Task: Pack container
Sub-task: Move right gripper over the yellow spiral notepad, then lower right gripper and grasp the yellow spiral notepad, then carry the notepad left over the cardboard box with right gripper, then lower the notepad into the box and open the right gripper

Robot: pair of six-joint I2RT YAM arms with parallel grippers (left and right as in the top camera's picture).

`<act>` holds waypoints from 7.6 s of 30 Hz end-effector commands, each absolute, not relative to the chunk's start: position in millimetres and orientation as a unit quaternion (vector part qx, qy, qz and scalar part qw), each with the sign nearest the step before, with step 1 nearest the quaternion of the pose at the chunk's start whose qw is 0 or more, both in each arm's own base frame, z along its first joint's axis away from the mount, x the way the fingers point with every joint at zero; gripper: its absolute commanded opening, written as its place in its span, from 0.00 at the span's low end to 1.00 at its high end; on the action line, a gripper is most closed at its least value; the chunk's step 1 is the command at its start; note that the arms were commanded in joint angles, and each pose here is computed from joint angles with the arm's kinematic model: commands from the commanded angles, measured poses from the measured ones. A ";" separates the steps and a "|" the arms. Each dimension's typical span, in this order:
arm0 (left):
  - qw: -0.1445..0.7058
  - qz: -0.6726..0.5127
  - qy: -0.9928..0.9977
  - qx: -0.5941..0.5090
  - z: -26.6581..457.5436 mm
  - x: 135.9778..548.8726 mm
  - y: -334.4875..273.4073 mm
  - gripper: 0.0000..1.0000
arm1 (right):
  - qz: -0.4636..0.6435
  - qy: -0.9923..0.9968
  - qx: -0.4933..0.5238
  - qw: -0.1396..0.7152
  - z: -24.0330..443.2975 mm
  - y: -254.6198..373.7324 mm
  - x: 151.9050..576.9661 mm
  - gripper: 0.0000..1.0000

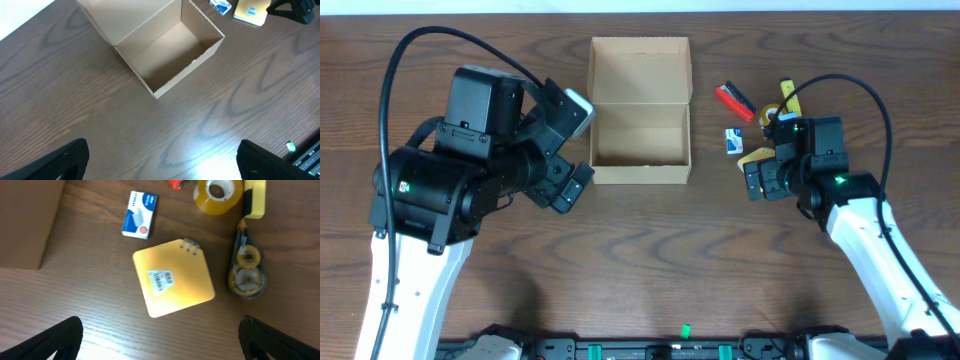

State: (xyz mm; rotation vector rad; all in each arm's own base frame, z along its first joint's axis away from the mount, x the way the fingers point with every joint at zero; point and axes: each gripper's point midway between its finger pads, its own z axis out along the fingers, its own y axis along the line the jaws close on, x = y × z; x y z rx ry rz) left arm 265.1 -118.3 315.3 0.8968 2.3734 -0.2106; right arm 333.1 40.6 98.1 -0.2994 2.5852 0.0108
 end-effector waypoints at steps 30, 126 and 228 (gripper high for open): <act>0.299 -0.075 0.889 0.338 319.8 266.3 -117.5 0.95 | -0.033 0.954 -0.167 0.247 26.8 26.2 382.1 0.99; 0.299 -0.075 0.889 0.338 319.8 266.3 -117.5 0.95 | 0.126 0.897 -0.180 0.383 207.5 211.5 442.1 0.44; 0.299 -0.075 0.889 0.338 319.8 266.3 -117.5 0.95 | 0.122 0.946 0.048 0.296 78.3 314.4 407.1 0.88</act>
